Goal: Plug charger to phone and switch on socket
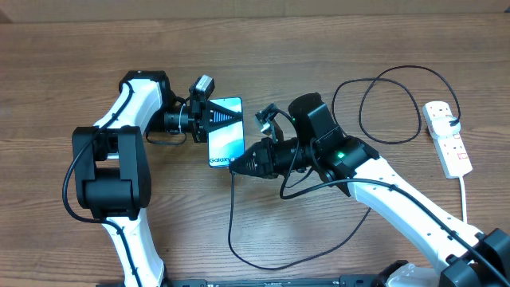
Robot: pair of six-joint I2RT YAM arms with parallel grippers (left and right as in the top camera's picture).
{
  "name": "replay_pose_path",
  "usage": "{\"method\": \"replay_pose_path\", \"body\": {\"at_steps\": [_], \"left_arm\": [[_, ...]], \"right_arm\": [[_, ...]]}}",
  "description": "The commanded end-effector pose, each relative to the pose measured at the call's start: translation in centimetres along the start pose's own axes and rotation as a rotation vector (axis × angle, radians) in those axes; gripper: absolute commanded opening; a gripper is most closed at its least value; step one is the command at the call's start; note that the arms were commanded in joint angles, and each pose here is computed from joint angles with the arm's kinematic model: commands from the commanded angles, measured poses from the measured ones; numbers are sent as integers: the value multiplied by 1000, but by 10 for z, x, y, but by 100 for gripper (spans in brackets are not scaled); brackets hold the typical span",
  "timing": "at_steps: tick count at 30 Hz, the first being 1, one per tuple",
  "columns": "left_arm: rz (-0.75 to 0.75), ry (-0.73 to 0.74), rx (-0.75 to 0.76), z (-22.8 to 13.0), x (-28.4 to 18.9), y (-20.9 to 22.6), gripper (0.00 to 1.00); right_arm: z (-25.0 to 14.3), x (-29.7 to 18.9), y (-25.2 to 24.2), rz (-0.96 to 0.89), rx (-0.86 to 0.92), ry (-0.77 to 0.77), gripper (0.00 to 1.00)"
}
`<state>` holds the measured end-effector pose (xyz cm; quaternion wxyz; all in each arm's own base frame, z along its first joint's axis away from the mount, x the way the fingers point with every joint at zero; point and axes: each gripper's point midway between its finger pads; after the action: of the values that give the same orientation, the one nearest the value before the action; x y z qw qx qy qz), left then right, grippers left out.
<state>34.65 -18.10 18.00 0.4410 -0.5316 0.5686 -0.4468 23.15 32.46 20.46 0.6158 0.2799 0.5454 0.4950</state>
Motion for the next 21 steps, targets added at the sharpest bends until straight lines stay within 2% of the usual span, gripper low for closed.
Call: {"method": "replay_pose_path", "body": {"at_steps": [1, 10, 21], "left_arm": [[-39, -12, -12, 1, 2, -9, 4], [-39, -12, 15, 3, 2, -8, 4], [-39, -10, -71, 3, 2, -8, 4]], "right_arm": [[-12, 1, 6, 48, -99, 58, 4], [-30, -1, 10, 100, -212, 126, 4], [-33, 8, 8, 63, -280, 127, 4]]}}
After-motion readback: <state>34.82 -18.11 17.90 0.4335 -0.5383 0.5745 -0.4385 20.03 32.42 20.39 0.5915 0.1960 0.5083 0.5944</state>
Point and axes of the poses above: each gripper's point midway between its finger pads, its own x axis out along the fingers, its own y axis along the line the jaws close on, z = x × y, and after that the axes turned 6 degrees about -x, right-handed
